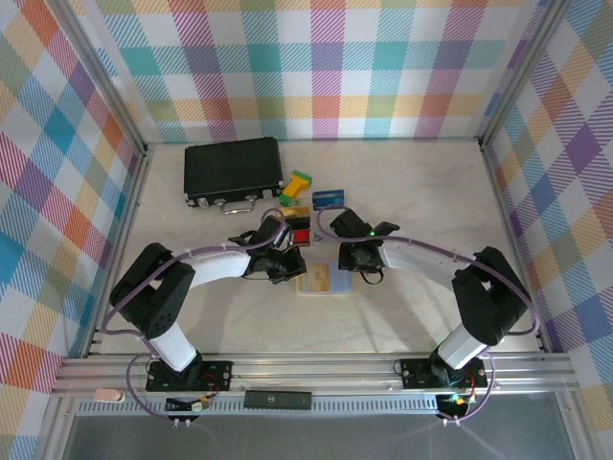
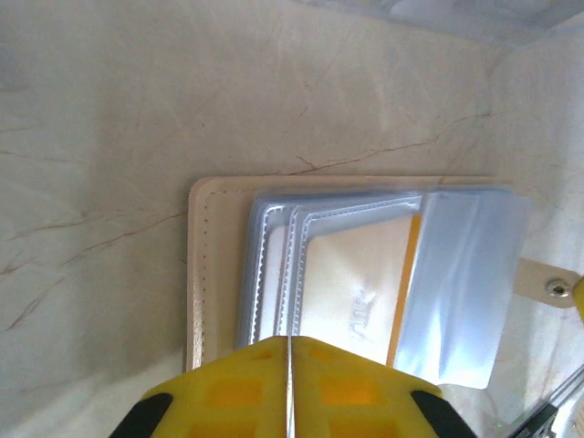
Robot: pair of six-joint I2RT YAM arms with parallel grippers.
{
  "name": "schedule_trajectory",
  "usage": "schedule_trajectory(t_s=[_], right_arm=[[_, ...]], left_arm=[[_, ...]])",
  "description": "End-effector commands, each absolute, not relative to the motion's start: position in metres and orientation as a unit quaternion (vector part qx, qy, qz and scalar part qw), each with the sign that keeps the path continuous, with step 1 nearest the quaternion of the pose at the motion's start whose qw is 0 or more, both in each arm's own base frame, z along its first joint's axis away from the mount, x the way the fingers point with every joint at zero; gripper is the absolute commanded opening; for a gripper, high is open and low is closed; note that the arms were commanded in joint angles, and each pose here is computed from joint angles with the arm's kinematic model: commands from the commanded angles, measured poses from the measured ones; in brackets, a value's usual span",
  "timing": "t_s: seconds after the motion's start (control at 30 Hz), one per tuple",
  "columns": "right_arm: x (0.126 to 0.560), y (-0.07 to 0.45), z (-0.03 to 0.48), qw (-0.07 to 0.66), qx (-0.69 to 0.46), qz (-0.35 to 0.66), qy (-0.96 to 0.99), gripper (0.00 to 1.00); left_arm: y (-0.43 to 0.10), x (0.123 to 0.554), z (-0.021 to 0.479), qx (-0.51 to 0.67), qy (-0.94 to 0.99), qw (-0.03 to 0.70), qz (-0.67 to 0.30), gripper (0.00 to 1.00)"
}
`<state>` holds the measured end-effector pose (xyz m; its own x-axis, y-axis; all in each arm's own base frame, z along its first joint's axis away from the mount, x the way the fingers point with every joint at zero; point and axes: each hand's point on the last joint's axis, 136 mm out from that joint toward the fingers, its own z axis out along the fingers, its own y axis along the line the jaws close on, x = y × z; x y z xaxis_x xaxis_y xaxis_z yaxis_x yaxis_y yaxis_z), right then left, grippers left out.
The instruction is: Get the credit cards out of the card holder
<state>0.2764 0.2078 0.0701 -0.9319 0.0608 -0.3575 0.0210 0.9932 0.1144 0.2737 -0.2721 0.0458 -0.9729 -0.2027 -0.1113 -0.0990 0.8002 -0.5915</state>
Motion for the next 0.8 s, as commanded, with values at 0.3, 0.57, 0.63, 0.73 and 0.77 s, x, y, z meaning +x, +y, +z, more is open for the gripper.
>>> schedule_trajectory(t_s=[0.3,0.57,0.63,0.73,0.77], right_arm=[[0.265,0.281,0.088,0.122,-0.025,0.296,0.947,0.42],[0.268,0.273,0.065,0.096,0.014,0.325,0.941,0.31],[0.268,0.271,0.060,0.090,0.020,0.328,0.940,0.30],[0.270,0.270,0.054,0.082,0.025,0.333,0.939,0.24],[0.270,0.270,0.052,0.080,0.025,0.333,0.939,0.23]], left_arm=[[-0.290,0.281,0.078,-0.074,0.929,0.095,-0.350,0.20],[-0.294,0.285,0.058,-0.082,0.936,0.074,-0.334,0.18],[-0.292,0.285,0.052,-0.083,0.939,0.072,-0.326,0.17],[-0.289,0.285,0.044,-0.087,0.943,0.069,-0.315,0.16],[-0.288,0.284,0.042,-0.090,0.944,0.067,-0.311,0.16]])
